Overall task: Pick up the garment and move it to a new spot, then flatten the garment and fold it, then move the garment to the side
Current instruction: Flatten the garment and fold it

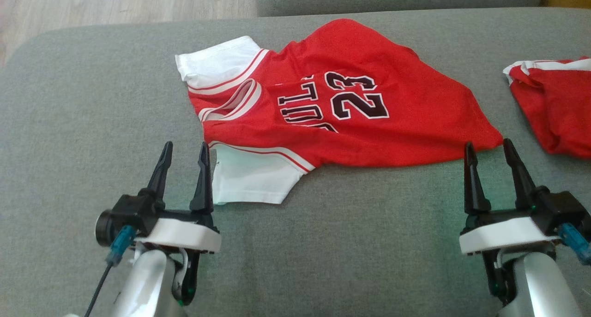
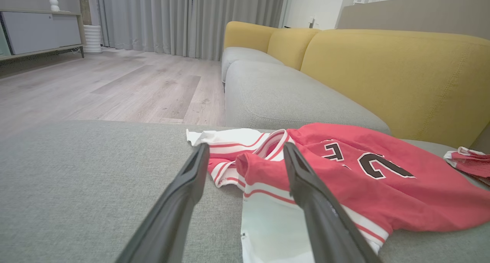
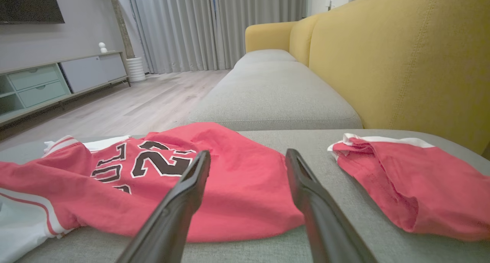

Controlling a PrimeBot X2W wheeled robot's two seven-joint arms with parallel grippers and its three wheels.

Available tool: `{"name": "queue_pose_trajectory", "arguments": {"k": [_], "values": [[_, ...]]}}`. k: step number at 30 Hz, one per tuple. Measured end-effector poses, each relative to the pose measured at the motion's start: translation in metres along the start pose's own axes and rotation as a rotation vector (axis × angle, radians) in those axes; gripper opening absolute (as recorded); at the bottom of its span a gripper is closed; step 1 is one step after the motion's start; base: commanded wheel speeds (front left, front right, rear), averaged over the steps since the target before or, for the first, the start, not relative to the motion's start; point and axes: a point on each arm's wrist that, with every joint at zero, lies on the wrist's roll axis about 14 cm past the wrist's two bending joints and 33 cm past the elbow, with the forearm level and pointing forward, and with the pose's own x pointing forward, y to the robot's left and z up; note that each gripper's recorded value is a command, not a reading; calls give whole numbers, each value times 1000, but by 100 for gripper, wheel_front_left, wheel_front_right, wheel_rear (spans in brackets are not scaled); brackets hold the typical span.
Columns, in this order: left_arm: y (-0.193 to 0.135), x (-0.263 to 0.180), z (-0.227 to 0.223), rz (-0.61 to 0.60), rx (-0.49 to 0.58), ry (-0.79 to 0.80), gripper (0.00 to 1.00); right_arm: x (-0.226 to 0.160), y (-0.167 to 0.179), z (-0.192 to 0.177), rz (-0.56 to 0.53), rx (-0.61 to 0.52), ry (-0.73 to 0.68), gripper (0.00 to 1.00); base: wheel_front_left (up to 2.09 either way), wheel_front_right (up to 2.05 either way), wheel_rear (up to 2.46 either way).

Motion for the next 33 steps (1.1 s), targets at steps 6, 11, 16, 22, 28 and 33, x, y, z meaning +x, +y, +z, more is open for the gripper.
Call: {"name": "queue_pose_trajectory", "arguments": {"k": [6, 11, 16, 22, 28, 33], "values": [[-1, 0, -6, -6, 10, 19, 100, 0, -1, 8, -6, 16, -24, 100, 0, 0, 0], [7, -8, -36, 30, 25, 118, 100, 0, -3, 9, -10, 23, -30, 100, 0, 0, 0], [18, -18, -71, 78, 55, 253, 100, 0, -2, 6, -9, 30, -23, 100, 0, 0, 0], [15, -10, -87, 58, 66, 338, 100, -2, -6, 2, -21, 31, -11, 100, 0, 0, 0], [8, -7, -107, 23, 80, 431, 100, -3, -11, -3, -39, 41, 2, 100, 0, 0, 0], [2, 3, -110, -12, 87, 474, 47, -3, -14, -5, -48, 46, 9, 100, 0, 0, 0]]}}
